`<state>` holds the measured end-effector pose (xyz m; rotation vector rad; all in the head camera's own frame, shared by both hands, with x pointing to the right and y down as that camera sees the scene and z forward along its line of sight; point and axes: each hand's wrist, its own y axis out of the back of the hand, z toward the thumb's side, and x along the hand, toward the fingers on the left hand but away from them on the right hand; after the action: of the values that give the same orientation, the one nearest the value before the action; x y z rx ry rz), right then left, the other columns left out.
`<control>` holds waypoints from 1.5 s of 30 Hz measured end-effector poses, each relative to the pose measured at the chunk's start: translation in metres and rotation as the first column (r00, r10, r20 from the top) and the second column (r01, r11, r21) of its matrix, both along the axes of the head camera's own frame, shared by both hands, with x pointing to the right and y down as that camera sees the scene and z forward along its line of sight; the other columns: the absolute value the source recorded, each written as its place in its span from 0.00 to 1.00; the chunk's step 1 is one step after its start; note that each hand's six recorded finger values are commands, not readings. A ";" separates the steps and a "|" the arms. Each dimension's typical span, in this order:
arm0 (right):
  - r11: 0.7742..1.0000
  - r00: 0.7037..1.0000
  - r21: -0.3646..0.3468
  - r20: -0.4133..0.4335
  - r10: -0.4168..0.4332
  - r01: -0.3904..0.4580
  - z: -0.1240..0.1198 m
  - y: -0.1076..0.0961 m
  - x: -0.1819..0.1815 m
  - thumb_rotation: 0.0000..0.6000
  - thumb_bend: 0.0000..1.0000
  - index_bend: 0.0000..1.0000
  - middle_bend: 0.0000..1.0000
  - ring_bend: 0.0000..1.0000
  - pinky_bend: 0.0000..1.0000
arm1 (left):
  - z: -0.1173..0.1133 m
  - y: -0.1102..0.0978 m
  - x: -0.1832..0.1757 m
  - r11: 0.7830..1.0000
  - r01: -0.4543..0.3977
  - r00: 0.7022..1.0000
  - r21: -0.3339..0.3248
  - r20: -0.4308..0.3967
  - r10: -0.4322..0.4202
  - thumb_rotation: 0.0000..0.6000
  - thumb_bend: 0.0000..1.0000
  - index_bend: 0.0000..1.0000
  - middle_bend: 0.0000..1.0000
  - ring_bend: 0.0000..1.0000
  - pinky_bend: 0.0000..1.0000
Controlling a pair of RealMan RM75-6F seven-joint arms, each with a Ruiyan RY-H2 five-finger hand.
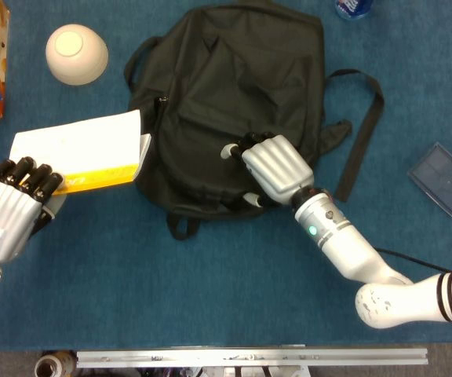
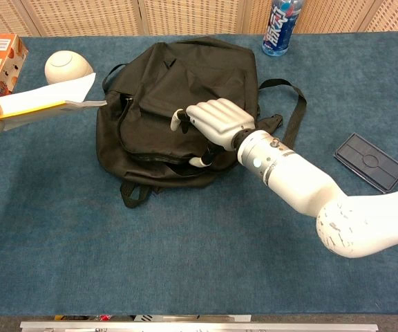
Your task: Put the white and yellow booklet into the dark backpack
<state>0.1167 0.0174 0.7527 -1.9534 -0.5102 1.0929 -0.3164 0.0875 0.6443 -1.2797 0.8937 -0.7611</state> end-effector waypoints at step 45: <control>0.923 0.872 -0.072 0.307 0.380 -0.377 -0.031 -0.100 -0.063 1.00 1.00 0.68 0.67 0.66 0.85 | -0.007 -0.019 0.041 0.962 -0.265 0.963 0.066 -0.024 0.267 1.00 0.44 0.65 0.64 0.53 0.69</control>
<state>0.0540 -0.0831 0.7216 -2.1019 -1.1053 1.0138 -0.2750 0.0681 0.6372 -1.3277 0.7463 -0.4978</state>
